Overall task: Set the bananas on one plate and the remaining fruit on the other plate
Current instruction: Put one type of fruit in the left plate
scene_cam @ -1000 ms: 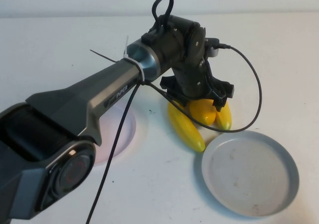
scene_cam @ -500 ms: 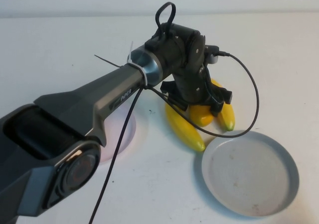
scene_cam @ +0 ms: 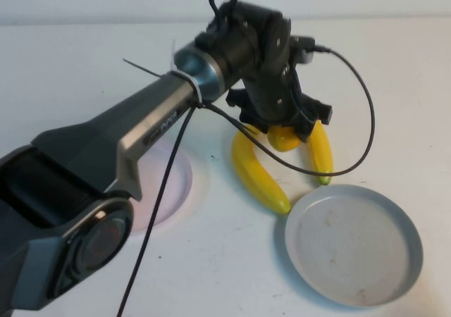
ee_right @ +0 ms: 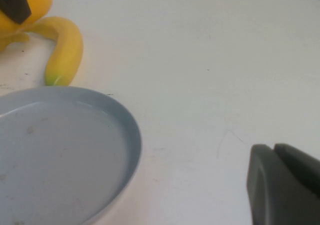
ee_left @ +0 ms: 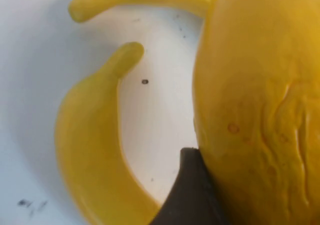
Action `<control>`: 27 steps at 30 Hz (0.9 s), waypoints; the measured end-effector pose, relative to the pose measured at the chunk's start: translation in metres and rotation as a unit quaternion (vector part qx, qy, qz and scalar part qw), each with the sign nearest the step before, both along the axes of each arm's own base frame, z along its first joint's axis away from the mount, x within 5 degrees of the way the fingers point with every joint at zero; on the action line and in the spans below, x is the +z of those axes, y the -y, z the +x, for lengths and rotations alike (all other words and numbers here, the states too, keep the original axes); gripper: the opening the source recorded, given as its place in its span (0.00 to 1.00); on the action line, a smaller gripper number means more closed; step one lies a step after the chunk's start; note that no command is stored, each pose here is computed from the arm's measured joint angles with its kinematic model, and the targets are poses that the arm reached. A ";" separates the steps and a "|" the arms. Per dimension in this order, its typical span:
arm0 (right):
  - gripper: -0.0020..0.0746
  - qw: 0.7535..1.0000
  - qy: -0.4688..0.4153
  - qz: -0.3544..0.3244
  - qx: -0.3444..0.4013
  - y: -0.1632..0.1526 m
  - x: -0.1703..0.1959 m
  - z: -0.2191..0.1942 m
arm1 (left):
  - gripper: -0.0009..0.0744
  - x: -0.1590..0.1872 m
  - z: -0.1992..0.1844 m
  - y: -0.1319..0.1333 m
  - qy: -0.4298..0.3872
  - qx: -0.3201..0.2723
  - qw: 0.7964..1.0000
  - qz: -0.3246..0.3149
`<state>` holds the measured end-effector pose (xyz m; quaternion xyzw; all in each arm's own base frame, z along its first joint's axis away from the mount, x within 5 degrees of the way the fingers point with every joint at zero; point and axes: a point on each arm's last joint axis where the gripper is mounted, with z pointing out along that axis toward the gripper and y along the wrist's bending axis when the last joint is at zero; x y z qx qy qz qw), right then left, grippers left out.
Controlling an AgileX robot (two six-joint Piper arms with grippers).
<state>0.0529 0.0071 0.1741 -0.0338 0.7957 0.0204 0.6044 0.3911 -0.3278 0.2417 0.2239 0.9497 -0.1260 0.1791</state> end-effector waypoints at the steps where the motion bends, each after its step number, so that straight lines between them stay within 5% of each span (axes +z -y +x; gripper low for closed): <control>1: 0.00 1.000 0.000 0.000 0.000 0.000 0.000 0.000 | 0.65 0.008 -0.002 -0.002 0.003 -0.001 1.000 0.001; 13: 0.00 1.000 0.000 0.000 0.000 0.000 0.000 0.000 | 0.65 0.076 -0.010 -0.075 0.045 0.045 0.996 0.054; 27: 0.00 1.000 0.000 0.000 0.000 0.000 0.000 0.000 | 0.65 -0.013 -0.021 -0.161 -0.075 0.117 0.976 0.169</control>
